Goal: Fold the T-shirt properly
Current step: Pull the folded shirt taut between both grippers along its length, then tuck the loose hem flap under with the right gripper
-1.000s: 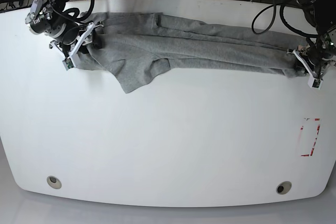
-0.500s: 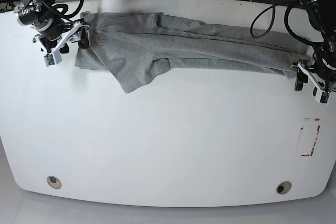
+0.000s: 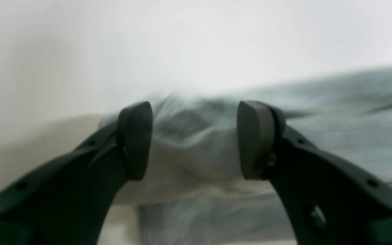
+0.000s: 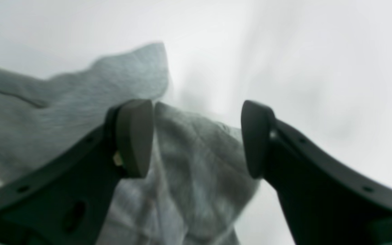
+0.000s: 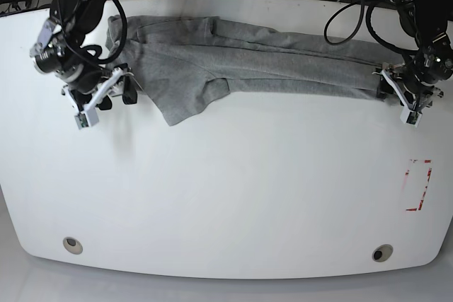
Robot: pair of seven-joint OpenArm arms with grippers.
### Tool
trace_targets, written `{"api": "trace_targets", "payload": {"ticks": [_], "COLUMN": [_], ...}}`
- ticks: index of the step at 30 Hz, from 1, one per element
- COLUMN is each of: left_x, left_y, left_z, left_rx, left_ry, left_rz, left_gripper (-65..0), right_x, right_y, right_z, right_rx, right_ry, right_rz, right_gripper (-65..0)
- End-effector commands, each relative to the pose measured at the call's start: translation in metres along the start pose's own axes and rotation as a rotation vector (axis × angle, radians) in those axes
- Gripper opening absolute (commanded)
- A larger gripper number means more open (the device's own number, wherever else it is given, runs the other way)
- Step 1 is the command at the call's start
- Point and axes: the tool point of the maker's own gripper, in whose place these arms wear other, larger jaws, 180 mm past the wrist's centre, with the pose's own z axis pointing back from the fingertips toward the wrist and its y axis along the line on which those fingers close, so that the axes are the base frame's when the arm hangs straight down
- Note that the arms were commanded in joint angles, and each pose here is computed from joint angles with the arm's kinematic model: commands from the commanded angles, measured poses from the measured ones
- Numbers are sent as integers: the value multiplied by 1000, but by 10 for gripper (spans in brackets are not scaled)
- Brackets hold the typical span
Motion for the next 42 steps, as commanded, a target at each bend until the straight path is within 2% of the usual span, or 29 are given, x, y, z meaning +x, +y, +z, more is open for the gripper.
{"api": "trace_targets", "payload": {"ticks": [1, 8, 18, 23, 26, 32, 34, 35, 39, 42], "left_x": [1, -24, -44, -54, -55, -62, -62, -62, -62, -61], "left_y": [13, 24, 16, 8, 7, 6, 6, 6, 6, 5], "left_z": [1, 4, 4, 3, 3, 4, 4, 4, 4, 4], "left_rx": [20, 40, 26, 13, 11, 9, 9, 9, 9, 8], "left_ry": [-5, 37, 73, 89, 90, 104, 104, 104, 104, 103], "left_rz": [9, 69, 84, 93, 96, 97, 97, 97, 97, 96], "left_gripper": [-285, -285, -285, -285, -285, -285, -285, -285, -285, -285], "right_x": [6, 4, 2, -9, -16, -21, -18, -18, -14, -6], "right_y": [3, 12, 62, 71, 73, 71, 72, 72, 73, 73], "right_z": [-16, -59, -82, -93, -102, -106, -106, -106, -107, -106], "right_rx": [30, 86, 196, 236, 258, 264, 265, 265, 266, 268], "right_ry": [11, 108, 152, 169, 164, 169, 163, 163, 156, 137], "right_rz": [11, 29, 111, 95, 52, 33, 34, 34, 37, 42], "right_gripper": [-263, -263, -263, -263, -263, -273, -317, -369, -650, -650]}}
